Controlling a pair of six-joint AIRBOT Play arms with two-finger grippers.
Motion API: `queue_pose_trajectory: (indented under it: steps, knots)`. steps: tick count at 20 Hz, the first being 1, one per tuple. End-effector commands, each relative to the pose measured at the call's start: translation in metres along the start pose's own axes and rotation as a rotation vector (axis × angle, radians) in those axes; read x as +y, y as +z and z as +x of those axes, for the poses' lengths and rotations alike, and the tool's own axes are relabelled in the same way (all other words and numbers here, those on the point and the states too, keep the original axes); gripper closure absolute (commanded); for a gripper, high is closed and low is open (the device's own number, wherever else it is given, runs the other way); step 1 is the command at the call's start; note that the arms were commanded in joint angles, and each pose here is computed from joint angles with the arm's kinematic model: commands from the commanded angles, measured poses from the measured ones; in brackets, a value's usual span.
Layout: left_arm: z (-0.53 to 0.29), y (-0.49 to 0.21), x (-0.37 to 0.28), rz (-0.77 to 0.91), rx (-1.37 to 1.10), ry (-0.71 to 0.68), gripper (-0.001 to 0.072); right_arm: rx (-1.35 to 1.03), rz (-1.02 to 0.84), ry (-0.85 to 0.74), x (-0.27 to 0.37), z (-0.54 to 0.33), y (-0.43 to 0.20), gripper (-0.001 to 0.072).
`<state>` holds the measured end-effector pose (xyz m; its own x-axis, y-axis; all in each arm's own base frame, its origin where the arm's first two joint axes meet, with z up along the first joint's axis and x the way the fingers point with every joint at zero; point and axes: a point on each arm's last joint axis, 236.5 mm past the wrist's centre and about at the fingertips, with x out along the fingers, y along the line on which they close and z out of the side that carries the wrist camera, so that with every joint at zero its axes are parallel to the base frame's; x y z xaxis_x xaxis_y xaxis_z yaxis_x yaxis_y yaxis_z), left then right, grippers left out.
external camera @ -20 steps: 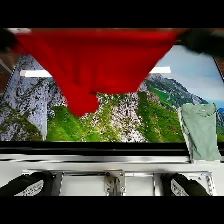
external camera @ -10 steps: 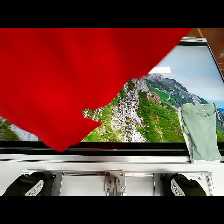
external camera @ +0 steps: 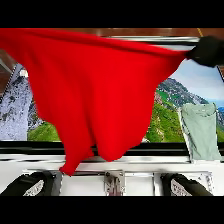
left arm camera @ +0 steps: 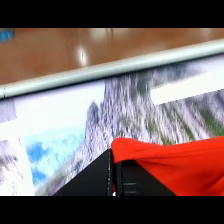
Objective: Fold the shirts.
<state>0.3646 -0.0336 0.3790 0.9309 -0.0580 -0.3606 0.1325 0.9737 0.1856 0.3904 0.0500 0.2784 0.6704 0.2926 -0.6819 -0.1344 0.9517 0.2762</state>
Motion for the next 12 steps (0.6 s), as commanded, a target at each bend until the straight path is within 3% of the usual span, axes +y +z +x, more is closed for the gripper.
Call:
queue_pose_trajectory:
  steps: [1,6,12]
  knots:
    - [0.096,-0.085,-0.019,0.031,0.247,-0.034,0.067,0.156,0.042,-0.16,-0.074,0.096,-0.022,0.0654]
    - [0.208,-0.167,-0.045,0.023,0.436,-0.079,0.067,0.081,0.172,-0.105,-0.1,0.205,-0.006,0.0653]
    - [0.264,-0.273,-0.099,-0.279,0.715,-0.149,0.067,0.293,0.3,-0.037,-0.095,0.292,-0.075,0.0653]
